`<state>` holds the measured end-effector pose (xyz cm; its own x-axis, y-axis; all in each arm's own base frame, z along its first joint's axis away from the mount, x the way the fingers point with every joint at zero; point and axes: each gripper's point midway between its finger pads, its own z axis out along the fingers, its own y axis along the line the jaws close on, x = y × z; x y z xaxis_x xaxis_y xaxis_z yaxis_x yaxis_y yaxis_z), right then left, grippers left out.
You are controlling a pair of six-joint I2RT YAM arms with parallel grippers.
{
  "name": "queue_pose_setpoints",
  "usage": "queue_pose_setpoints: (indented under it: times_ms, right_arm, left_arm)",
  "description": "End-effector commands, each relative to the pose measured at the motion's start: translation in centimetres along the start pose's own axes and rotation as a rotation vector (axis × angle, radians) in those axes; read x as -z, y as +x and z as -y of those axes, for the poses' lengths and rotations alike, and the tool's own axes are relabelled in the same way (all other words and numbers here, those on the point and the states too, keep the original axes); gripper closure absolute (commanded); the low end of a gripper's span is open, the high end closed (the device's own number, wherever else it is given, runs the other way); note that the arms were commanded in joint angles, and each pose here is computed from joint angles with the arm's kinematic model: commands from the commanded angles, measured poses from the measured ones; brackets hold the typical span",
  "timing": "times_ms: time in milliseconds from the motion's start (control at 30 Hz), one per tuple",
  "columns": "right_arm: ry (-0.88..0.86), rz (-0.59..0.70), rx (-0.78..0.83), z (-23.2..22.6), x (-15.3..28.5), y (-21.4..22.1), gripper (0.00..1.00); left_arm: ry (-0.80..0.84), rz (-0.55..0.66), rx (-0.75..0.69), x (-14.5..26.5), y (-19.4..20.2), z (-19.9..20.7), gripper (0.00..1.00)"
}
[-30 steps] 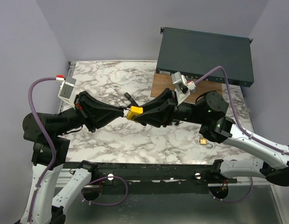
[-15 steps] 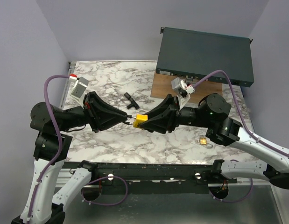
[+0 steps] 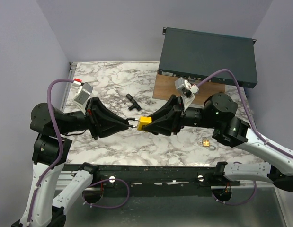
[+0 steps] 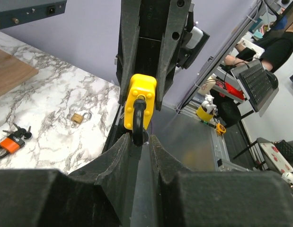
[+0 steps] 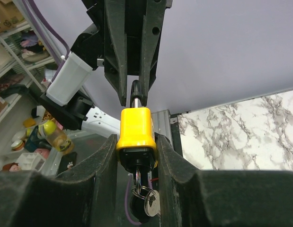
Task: Lock with the key
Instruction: Lock the lock.
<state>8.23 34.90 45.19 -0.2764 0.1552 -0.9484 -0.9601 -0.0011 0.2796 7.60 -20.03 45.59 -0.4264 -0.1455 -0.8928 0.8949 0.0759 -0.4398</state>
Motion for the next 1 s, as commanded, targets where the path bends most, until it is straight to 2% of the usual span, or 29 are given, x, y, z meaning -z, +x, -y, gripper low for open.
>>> queue_pose_setpoints:
  times_ms: [0,300,467,533,800,867,967]
  right_arm:
    - [-0.07,0.017,0.03,-1.8,0.1,-1.7,0.99]
    - [-0.079,-0.018,0.026,-1.8,0.1,-1.0,0.99]
    - [-0.057,0.001,0.035,-1.8,0.6,-1.5,0.99]
    - [-0.051,0.008,0.04,-1.7,0.7,-1.7,0.99]
    - [-0.054,0.012,0.037,-1.8,0.4,-2.0,0.99]
    - [-0.051,0.017,0.039,-1.7,0.3,-2.2,0.99]
    - [-0.051,0.017,0.039,-1.7,0.2,-2.2,0.99]
  left_arm:
    - [0.038,-0.023,-0.036,0.3,0.3,1.2,0.79]
    - [0.034,-0.023,-0.021,0.2,0.2,1.0,0.79]
    - [0.032,-0.032,-0.006,0.1,0.4,0.7,0.9]
    - [0.037,-0.039,-0.001,0.1,0.5,0.7,0.91]
    - [0.062,-0.057,-0.002,0.1,0.9,1.1,0.91]
    - [0.069,-0.063,-0.002,0.2,1.0,1.2,0.86]
    - [0.072,-0.068,-0.002,0.2,1.2,1.2,0.85]
